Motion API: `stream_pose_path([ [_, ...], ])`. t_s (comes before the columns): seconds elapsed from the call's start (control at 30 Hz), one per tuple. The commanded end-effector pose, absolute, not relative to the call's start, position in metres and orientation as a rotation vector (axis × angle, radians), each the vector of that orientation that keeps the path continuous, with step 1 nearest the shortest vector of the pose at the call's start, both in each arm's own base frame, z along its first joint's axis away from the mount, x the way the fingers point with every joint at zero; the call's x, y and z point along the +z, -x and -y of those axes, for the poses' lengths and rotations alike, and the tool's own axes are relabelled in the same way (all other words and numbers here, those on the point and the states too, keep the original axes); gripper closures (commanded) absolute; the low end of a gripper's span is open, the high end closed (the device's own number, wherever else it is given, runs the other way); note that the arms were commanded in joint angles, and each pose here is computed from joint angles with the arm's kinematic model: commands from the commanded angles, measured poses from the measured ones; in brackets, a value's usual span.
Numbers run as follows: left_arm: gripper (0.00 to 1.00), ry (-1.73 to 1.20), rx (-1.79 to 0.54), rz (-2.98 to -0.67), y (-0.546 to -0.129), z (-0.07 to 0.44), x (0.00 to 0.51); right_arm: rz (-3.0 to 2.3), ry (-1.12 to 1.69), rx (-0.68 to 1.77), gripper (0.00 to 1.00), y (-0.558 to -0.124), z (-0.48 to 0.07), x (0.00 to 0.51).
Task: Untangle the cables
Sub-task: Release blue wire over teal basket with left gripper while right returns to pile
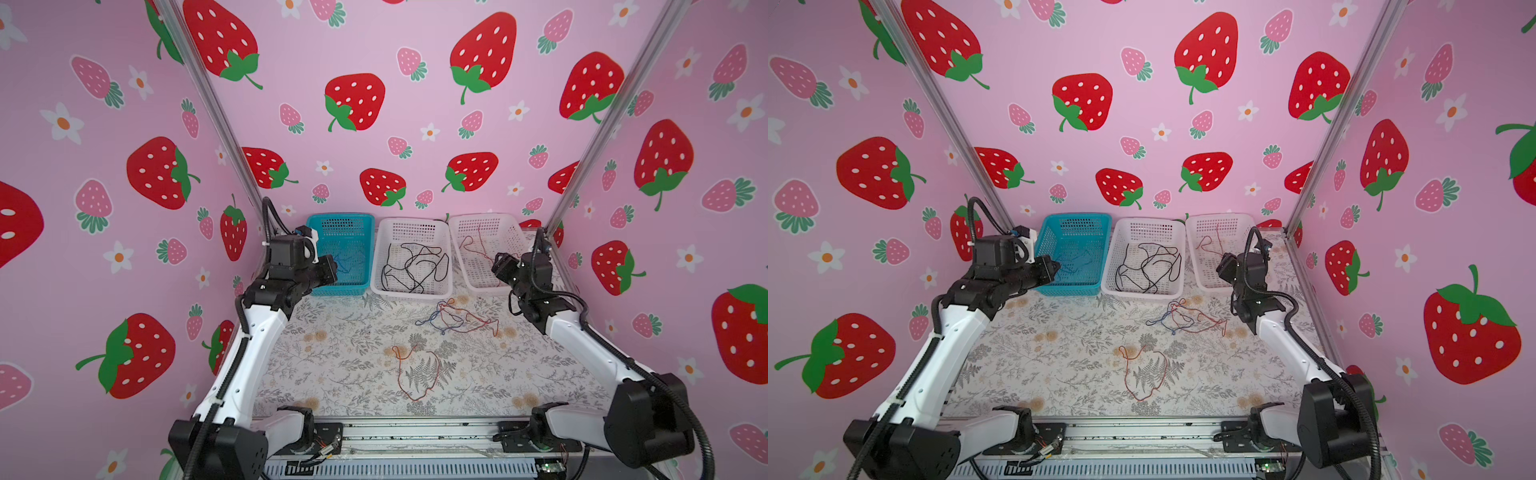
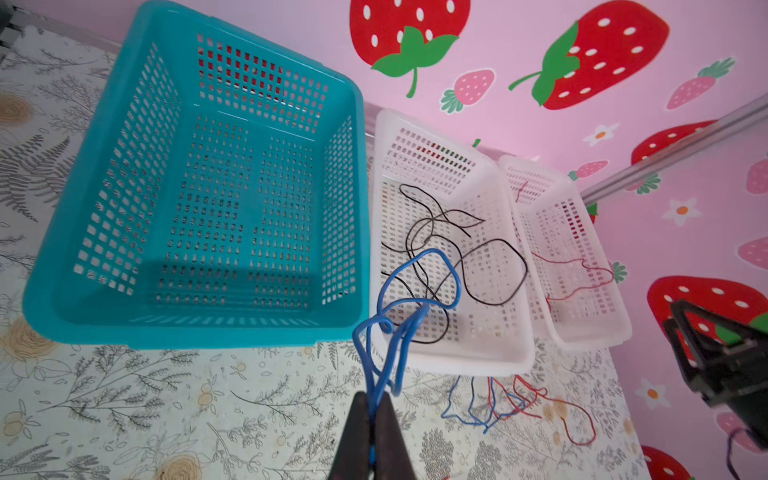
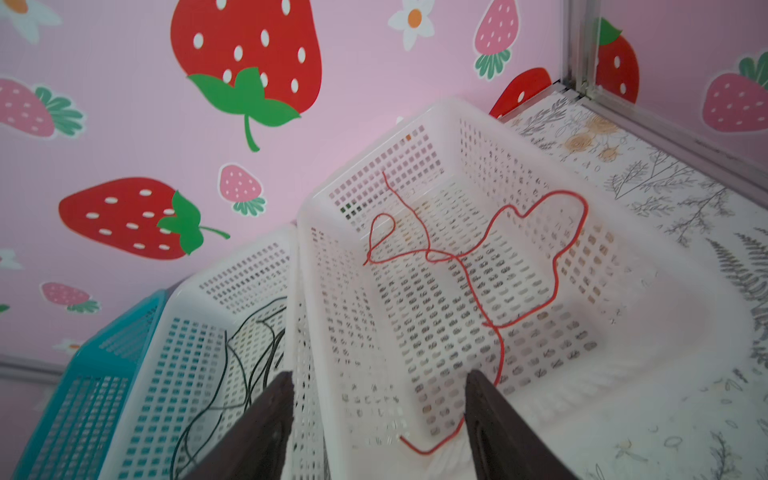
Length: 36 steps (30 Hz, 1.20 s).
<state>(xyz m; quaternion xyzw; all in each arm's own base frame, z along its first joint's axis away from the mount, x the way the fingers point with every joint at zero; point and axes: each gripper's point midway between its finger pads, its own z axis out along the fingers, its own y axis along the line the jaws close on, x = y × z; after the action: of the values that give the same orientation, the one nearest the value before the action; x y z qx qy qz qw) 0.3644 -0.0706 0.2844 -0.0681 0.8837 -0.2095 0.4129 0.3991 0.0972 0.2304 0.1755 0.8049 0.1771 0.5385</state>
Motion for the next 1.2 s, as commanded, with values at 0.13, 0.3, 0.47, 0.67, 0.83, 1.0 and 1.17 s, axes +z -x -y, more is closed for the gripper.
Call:
stream_pose_path([
  [0.13,1.00,0.217,-0.434,-2.260,-0.426,0.039,0.269,-1.872,-0.190,0.534,0.33,-0.345,-0.127,0.251],
  [0.3,1.00,0.281,-0.447,-2.322,-0.458,0.027,0.243,-1.905,0.029,0.686,0.33,-0.299,-0.161,0.246],
  [0.47,1.00,0.312,-0.413,-2.415,-0.480,0.020,0.213,-2.021,0.238,0.818,0.33,-0.251,-0.200,0.202],
  [0.67,0.96,0.337,-0.418,-2.462,-0.492,0.019,0.192,-2.086,0.317,0.850,0.33,-0.219,-0.211,0.169],
  [0.83,0.86,0.350,-0.396,-2.476,-0.497,0.016,0.182,-2.091,0.359,0.864,0.33,-0.209,-0.214,0.165],
  [1.0,0.65,0.342,-0.381,-2.498,-0.501,0.015,0.179,-2.128,0.376,0.853,0.33,-0.201,-0.216,0.153],
  [1.17,0.48,0.307,-0.392,-2.434,-0.499,0.017,0.216,-2.111,0.357,0.766,0.32,-0.204,-0.202,0.169],
])
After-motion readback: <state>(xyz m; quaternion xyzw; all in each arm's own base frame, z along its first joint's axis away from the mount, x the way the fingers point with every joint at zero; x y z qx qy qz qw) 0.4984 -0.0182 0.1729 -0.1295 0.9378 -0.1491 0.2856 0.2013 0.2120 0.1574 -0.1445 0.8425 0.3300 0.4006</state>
